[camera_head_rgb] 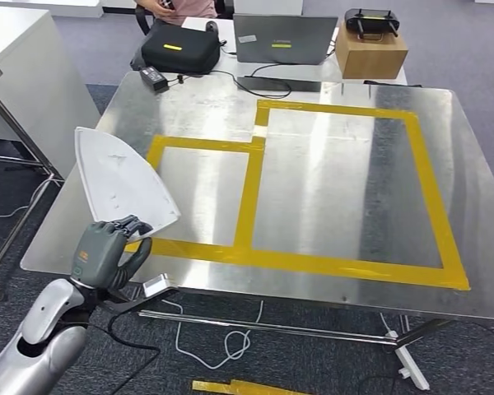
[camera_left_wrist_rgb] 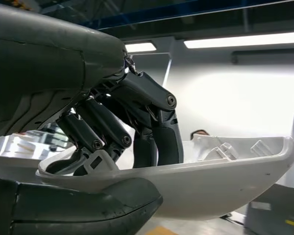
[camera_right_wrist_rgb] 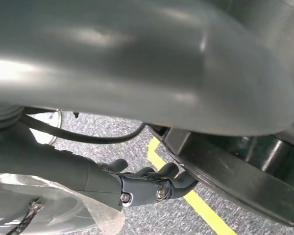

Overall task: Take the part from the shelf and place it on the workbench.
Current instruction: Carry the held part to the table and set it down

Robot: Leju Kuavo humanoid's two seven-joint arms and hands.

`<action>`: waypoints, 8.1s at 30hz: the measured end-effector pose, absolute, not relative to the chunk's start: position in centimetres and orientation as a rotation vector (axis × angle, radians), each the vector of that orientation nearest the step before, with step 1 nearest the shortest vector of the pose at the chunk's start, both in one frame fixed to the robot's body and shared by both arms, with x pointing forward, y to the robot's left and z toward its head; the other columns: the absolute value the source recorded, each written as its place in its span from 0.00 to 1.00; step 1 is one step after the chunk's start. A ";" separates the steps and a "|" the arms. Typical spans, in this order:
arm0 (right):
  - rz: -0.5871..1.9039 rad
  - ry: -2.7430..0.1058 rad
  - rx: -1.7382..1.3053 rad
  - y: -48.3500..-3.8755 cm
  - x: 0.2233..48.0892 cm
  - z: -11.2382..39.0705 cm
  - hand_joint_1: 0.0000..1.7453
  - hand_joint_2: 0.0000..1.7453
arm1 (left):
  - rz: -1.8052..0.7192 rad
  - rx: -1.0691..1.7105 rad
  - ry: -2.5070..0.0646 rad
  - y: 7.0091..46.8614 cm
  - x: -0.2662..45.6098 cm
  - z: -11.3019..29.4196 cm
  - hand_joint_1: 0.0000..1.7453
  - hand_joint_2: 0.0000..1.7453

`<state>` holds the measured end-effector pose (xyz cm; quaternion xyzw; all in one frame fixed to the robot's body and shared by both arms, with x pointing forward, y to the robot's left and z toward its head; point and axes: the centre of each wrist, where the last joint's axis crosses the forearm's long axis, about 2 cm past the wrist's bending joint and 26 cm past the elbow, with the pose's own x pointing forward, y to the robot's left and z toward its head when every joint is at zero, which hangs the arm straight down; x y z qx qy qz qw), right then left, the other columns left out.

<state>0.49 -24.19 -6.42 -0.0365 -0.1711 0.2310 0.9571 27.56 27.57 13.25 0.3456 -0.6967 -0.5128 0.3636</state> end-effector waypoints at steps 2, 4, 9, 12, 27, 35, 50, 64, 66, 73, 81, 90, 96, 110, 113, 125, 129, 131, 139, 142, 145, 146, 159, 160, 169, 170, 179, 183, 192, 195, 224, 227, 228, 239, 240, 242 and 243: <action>0.473 -0.350 -0.071 -24.2 0.5 -6.4 0.00 0.00 | -1.350 0.872 -1.810 26.9 27.7 13.3 1.00 1.00; 0.475 -0.353 -0.069 -24.2 0.5 -6.5 0.00 0.00 | -1.369 0.859 -1.819 26.5 27.7 13.2 1.00 1.00; 0.483 -0.364 -0.063 -24.2 0.5 -6.5 0.00 0.00 | -1.483 0.816 -1.879 25.2 28.2 13.5 1.00 1.00; 0.485 -0.368 -0.056 -24.3 0.5 -6.6 0.00 0.00 | -1.559 0.779 -1.890 23.9 28.3 13.3 1.00 1.00; 0.488 -0.368 -0.050 -24.7 1.0 -7.1 0.00 0.00 | -1.643 0.712 -1.865 21.3 29.6 12.3 1.00 1.00; 0.491 -0.372 -0.045 -24.7 1.0 -7.2 0.00 0.00 | -1.660 0.683 -1.765 20.6 30.3 11.7 1.00 1.00; 0.452 -0.358 -0.029 -24.5 1.4 -7.7 0.00 0.00 | -1.642 0.630 -1.470 20.7 31.4 8.1 1.00 1.00; 0.433 -0.352 -0.034 -24.2 1.5 -7.9 0.00 0.00 | -1.595 0.695 -1.418 21.4 32.0 7.0 1.00 1.00; 0.434 -0.351 -0.035 -24.2 1.5 -7.9 0.00 0.00 | -1.588 0.702 -1.420 21.5 32.0 6.8 1.00 1.00; 0.434 -0.351 -0.037 -24.2 1.5 -7.9 0.00 0.00 | -1.580 0.709 -1.413 21.9 32.0 6.6 0.00 1.00; 0.434 -0.350 -0.038 -24.2 1.5 -7.9 0.00 0.00 | -1.513 0.694 -1.471 22.3 32.1 6.5 0.00 0.00; 0.434 -0.350 -0.043 -24.2 1.5 -8.0 0.00 0.00 | -1.428 0.667 -1.563 21.9 32.3 6.8 0.00 0.00; 0.435 -0.350 -0.046 -24.1 1.5 -8.1 0.00 0.00 | -1.409 0.664 -1.603 21.6 32.3 7.0 0.00 0.00; 0.447 -0.350 -0.056 -24.0 1.5 -8.2 0.00 0.00 | -1.249 0.630 -1.771 20.6 31.6 8.0 0.00 0.00; 0.456 -0.348 -0.059 -24.0 1.5 -8.2 0.00 0.00 | -1.239 0.629 -1.787 20.5 31.4 8.2 0.00 0.00; 0.465 -0.345 -0.063 -24.0 1.5 -8.2 0.00 0.00 | -1.225 0.627 -1.807 20.4 31.1 8.5 0.00 0.00; 0.471 -0.343 -0.065 -24.0 1.5 -8.2 0.00 0.00 | -1.221 0.625 -1.793 20.4 31.1 8.7 0.00 0.00; 0.474 -0.343 -0.066 -24.0 1.5 -8.2 0.00 0.00 | -1.221 0.624 -1.787 20.4 31.1 8.8 0.00 0.00; 0.478 -0.340 -0.067 -24.0 1.6 -8.2 0.00 0.00 | -1.221 0.628 -1.783 20.6 31.1 9.0 0.00 0.00; 0.477 -0.337 -0.068 -24.0 1.6 -8.1 0.00 0.00 | -1.218 0.629 -1.791 20.6 31.1 9.3 0.00 0.00; 0.478 -0.340 -0.070 -24.0 1.7 -8.1 0.00 0.00 | -1.219 0.626 -1.790 20.7 31.0 9.3 0.00 0.00; 0.478 -0.342 -0.070 -24.0 1.8 -8.1 0.00 0.00 | -1.220 0.624 -1.786 20.7 30.9 9.2 0.00 0.00; 0.472 -0.331 -0.073 -24.0 1.6 -8.0 0.00 0.00 | -1.210 0.616 -1.770 20.9 30.7 9.5 0.00 0.00; 0.472 -0.332 -0.073 -24.0 1.7 -8.0 0.00 0.00 | -1.211 0.615 -1.769 20.9 30.7 9.5 0.00 0.00; 0.464 -0.336 -0.066 -23.5 1.8 -7.7 0.00 0.00 | -1.203 0.628 -1.739 21.5 30.7 9.5 0.00 0.00; 0.461 -0.334 -0.070 -23.4 1.8 -7.6 0.00 0.00 | -1.202 0.634 -1.731 21.7 30.6 9.4 0.00 0.00; 0.415 -0.304 -0.092 -23.4 1.6 -7.0 0.00 0.00 | -1.187 0.711 -1.644 25.0 29.4 7.7 0.00 0.00; 0.405 -0.286 -0.088 -23.5 1.2 -6.8 0.00 0.00 | -1.190 0.753 -1.602 26.8 28.8 7.2 0.00 0.00; 0.393 -0.287 -0.075 -23.5 -0.2 -6.4 0.00 0.00 | -1.186 0.771 -1.398 32.9 22.2 2.4 0.00 0.00; 0.377 -0.283 -0.071 -23.4 -0.4 -6.3 0.00 0.00 | -1.186 0.763 -1.345 33.9 20.3 1.3 0.00 0.00; 0.045 -0.258 -0.103 -23.7 -1.8 -3.4 0.00 0.00 | -0.710 0.362 -0.598 30.4 2.4 -8.4 0.00 0.00; 0.021 -0.258 -0.102 -23.6 -1.8 -3.4 0.00 0.00 | -0.689 0.345 -0.548 29.4 2.0 -8.3 0.00 0.00; 0.011 -0.257 -0.102 -23.6 -1.7 -3.4 0.00 0.00 | -0.685 0.341 -0.534 29.0 1.9 -8.3 0.00 0.00; -0.022 -0.249 -0.122 -23.9 -1.9 -3.3 0.00 0.00 | -0.678 0.340 -0.522 26.9 1.7 -7.9 0.00 0.00; -0.026 -0.248 -0.123 -24.0 -1.9 -3.3 0.00 0.00 | -0.670 0.345 -0.519 26.5 1.7 -7.8 0.00 0.00; -0.036 -0.246 -0.125 -24.1 -1.9 -3.3 0.00 0.00 | -0.653 0.347 -0.510 25.9 1.8 -7.8 0.00 0.00; -0.041 -0.247 -0.126 -24.2 -1.8 -3.3 0.00 0.00 | -0.648 0.346 -0.506 25.6 1.7 -7.7 0.00 0.00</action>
